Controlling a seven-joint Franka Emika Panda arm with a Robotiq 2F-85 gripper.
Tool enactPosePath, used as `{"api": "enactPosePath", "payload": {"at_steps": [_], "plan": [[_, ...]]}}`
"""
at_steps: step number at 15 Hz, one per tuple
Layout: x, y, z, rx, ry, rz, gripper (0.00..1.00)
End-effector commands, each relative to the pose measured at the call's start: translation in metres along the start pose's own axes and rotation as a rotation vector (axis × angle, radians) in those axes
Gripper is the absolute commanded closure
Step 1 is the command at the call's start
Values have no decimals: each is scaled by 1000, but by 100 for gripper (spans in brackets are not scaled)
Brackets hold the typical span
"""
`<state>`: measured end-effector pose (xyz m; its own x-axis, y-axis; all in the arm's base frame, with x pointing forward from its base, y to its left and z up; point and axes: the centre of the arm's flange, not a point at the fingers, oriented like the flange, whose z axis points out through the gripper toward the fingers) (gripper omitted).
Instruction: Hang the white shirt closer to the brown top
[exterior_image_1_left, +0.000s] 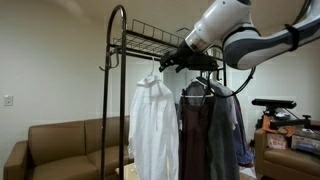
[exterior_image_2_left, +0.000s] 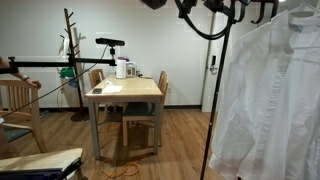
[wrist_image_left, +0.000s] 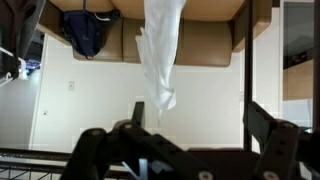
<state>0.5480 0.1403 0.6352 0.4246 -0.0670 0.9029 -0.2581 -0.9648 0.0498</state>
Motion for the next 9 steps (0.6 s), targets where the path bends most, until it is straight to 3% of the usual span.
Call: {"api": "enactPosePath", "payload": {"at_steps": [1,3,4,9], "plan": [[-24,58,-58,86,-144,-97,0],[-44,76,-67,125,-183,-172,0],[-44,32,-30,80,-143,-90,0],[-66,53,-50,108,-173,-132,0]]}}
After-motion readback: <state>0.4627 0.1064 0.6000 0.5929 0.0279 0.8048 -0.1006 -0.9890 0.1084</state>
